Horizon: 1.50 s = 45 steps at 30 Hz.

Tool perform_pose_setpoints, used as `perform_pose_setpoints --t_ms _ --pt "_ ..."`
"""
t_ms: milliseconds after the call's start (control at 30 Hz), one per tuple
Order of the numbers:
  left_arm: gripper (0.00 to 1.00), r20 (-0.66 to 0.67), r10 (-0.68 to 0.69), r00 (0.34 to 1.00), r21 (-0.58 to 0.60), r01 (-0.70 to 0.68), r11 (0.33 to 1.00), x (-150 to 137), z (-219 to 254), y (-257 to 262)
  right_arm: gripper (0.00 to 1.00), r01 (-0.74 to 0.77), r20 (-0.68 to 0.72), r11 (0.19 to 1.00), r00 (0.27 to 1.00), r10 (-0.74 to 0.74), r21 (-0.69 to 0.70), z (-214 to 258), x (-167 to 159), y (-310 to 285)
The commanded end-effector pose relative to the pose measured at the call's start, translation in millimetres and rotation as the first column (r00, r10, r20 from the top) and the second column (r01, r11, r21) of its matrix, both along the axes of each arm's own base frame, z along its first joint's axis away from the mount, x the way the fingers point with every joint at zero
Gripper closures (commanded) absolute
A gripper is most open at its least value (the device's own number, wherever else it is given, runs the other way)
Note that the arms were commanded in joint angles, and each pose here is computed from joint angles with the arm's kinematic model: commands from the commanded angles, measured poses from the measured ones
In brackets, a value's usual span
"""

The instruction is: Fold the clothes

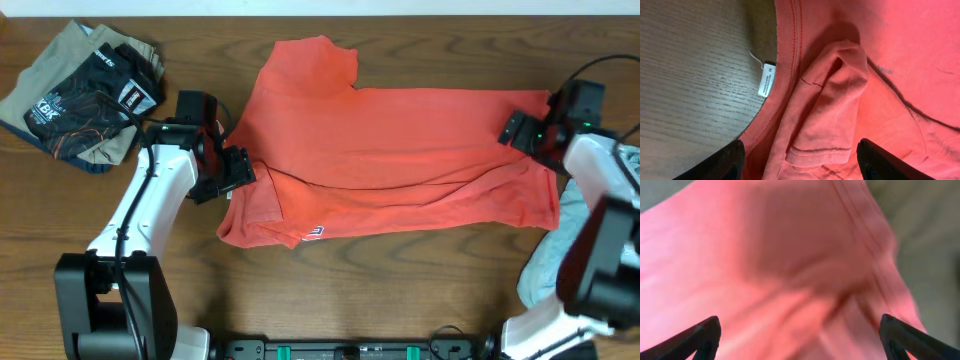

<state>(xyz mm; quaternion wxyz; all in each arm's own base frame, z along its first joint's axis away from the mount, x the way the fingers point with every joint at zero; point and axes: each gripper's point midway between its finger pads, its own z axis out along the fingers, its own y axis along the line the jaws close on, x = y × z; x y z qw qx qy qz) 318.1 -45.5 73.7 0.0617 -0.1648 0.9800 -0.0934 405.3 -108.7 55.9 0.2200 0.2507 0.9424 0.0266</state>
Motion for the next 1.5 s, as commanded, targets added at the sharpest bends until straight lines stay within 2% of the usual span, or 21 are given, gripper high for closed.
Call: perform_pose_setpoints --t_ms 0,67,200,233,300,467,567,667,833,1267,1467 --pt "0.27 0.004 -0.023 1.0 -0.051 0.023 0.998 -2.8 3.1 -8.6 0.05 -0.021 -0.002 1.0 1.0 0.021 0.004 30.8 -14.6 4.4" --pt "0.27 0.003 -0.032 0.999 -0.083 0.032 0.996 -3.5 4.3 -14.7 0.23 0.001 -0.077 1.0 0.997 0.0 0.015 26.5 -34.1 6.8" --pt "0.31 0.028 -0.155 0.988 -0.078 0.157 0.985 -5.3 4.9 -28.3 0.66 0.062 -0.204 0.996 0.978 -0.048 0.061 13.1 -64.4 15.0" --pt "0.31 0.033 -0.189 0.981 -0.074 0.191 0.979 -6.5 4.8 -32.6 0.72 0.063 -0.226 0.996 0.973 -0.047 0.065 10.1 -70.3 16.5" --pt "0.31 0.04 -0.263 0.964 -0.064 0.265 0.962 -9.9 4.7 -45.1 0.76 0.066 -0.258 0.995 0.965 -0.046 0.07 4.5 -79.3 18.6" --pt "0.31 0.053 -0.407 0.912 -0.021 0.408 0.913 -18.1 3.4 -72.4 0.82 0.073 -0.31 0.994 0.949 -0.046 0.076 -8.4 -95.7 22.5" --pt "0.31 0.04 -0.462 0.886 0.053 0.46 0.886 -22.2 0.8 -78.6 0.87 0.139 -0.361 0.99 0.924 -0.123 0.02 -19.3 -112.4 14.8" --pt "0.31 0.036 -0.553 0.833 0.07 0.55 0.833 -29.4 -1.5 -93.7 0.9 0.183 -0.392 0.983 0.903 -0.177 -0.022 -29.7 -126.0 10.1" --pt "0.31 -0.016 -0.61 0.792 0.114 0.608 0.786 -37.0 -15.5 -103.4 0.89 0.184 -0.398 0.983 0.9 -0.178 -0.023 -37.5 -131.3 11.4" --pt "0.31 -0.18 -0.719 0.671 0.08 0.739 0.669 -70.3 -63.1 -129.5 0.89 0.238 -0.383 0.968 0.889 -0.252 -0.085 -36.1 -131.1 0.2" --pt "0.31 -0.228 -0.732 0.642 0.146 0.766 0.626 -76.0 -63.9 -123.9 0.89 0.238 -0.383 0.968 0.889 -0.252 -0.085 -36.1 -131.1 0.2"
